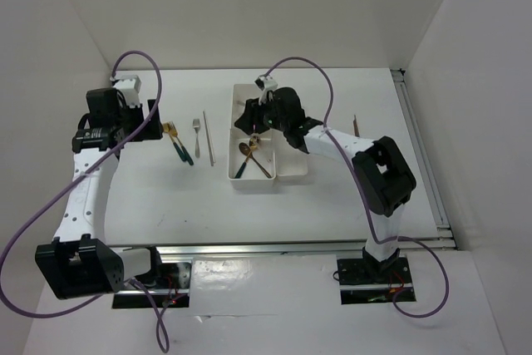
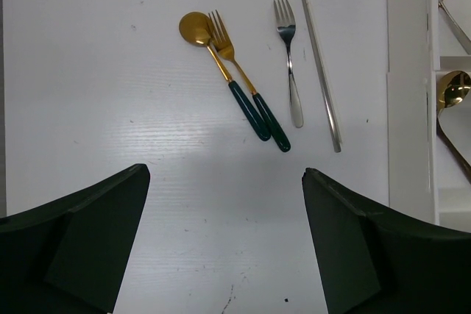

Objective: Sort the eating utensils into containers

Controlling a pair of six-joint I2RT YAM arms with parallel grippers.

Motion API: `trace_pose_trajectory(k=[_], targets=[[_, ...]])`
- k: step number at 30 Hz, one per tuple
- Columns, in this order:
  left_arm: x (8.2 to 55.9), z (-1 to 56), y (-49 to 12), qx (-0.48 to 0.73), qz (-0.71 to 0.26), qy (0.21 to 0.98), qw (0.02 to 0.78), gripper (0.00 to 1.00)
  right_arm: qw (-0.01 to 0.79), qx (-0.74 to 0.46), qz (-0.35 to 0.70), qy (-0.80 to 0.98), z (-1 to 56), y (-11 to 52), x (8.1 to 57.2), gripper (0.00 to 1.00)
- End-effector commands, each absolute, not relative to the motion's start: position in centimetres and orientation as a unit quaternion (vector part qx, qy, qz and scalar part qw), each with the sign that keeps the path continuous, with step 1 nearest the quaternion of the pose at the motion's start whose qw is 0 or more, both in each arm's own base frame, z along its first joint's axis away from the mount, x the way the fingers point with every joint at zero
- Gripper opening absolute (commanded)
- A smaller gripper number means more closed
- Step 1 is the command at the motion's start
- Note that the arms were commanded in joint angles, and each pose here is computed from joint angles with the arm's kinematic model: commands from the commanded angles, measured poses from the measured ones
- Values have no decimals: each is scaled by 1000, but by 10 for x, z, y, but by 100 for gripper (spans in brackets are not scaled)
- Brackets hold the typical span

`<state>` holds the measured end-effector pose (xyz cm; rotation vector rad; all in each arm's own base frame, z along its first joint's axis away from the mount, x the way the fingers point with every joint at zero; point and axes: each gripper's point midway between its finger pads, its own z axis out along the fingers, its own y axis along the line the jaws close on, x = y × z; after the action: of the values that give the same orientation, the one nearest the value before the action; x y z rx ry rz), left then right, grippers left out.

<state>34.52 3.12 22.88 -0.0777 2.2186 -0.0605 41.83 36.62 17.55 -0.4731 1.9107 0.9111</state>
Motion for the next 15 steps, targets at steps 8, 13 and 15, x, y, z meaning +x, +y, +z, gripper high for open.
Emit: trace_pose_trajectory(k=[8,13,15], targets=[[341,233,37,-33,-16,891,453,99,483,-198,376,765,166,380,412,0],[347,229,38,-33,-16,891,452,99,466,-205,371,777,152,375,404,5],[348,227,36,-31,-21,893,449,99,471,-209,370,773,157,374,404,19]])
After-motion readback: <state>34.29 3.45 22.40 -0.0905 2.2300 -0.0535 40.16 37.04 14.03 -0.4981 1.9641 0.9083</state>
